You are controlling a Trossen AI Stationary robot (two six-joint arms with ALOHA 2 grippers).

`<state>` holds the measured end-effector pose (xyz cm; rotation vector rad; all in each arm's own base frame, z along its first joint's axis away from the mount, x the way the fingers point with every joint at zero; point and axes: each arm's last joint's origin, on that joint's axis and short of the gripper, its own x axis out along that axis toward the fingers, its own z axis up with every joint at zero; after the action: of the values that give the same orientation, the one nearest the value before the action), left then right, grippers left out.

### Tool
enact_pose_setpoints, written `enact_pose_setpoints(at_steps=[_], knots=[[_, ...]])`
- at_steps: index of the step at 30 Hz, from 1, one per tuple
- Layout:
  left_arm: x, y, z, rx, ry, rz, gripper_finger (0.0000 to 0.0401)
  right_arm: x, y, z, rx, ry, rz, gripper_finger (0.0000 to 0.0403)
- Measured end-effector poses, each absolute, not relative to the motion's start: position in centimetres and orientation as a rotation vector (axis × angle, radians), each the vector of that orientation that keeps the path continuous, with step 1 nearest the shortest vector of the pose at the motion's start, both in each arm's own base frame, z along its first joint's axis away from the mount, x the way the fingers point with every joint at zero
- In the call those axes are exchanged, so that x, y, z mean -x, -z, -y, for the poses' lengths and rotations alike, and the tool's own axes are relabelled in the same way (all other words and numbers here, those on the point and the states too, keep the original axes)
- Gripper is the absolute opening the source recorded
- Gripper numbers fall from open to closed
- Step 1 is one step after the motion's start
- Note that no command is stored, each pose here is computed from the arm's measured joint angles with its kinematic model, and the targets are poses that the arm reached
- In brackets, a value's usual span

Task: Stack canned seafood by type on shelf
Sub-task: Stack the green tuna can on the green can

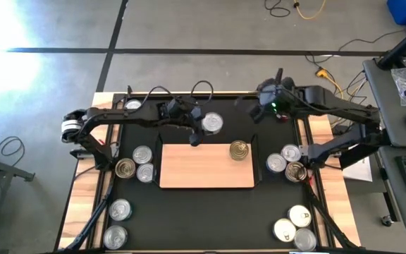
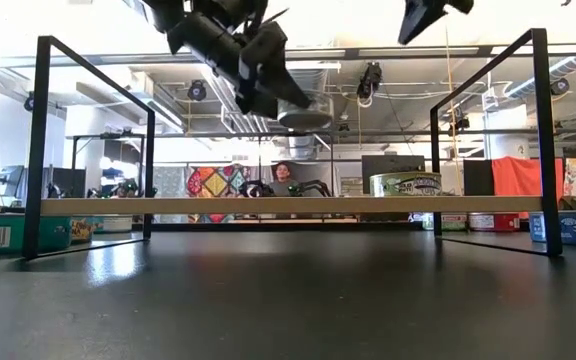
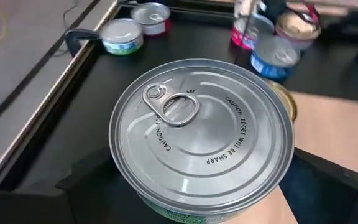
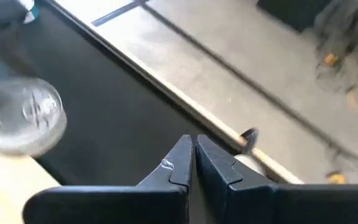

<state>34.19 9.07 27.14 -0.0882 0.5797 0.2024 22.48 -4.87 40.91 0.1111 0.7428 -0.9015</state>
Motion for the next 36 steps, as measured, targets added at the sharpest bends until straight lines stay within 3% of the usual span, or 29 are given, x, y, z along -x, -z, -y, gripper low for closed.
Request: enact_pose_setpoints(at_steps=[4,14,24,31,36], knots=[[-34.4,-27.1,-8.4,0.149,-0.187,-0.576,0.0357,-21.3,-41.0,3.6,0.006,0.866,-0.761,0.0013],[-34.2,-25.9,-7.5,0.186,-0.185,-0.624,0.0357,-19.3,-40.6,2.1,-0.094,0.675,-0.728,0.0013],[-34.7,-24.4,-7.1,0.17,-0.141,-0.563,0.0357,-24.9,-40.5,3.0,-0.089,0.445,-0.502,0.0013],[-35.7,-23.0,-6.8,0.167,-0.101,-0.572,0.0357,-27.8,-39.8,3.1,-0.241,0.336,-0.535,0.0013],[-36.4,-22.6,-5.8,0.155,-0.073,-0.549,0.0357,-30.3,-37.9,3.4,-0.201,0.309,-0.624,0.0013]])
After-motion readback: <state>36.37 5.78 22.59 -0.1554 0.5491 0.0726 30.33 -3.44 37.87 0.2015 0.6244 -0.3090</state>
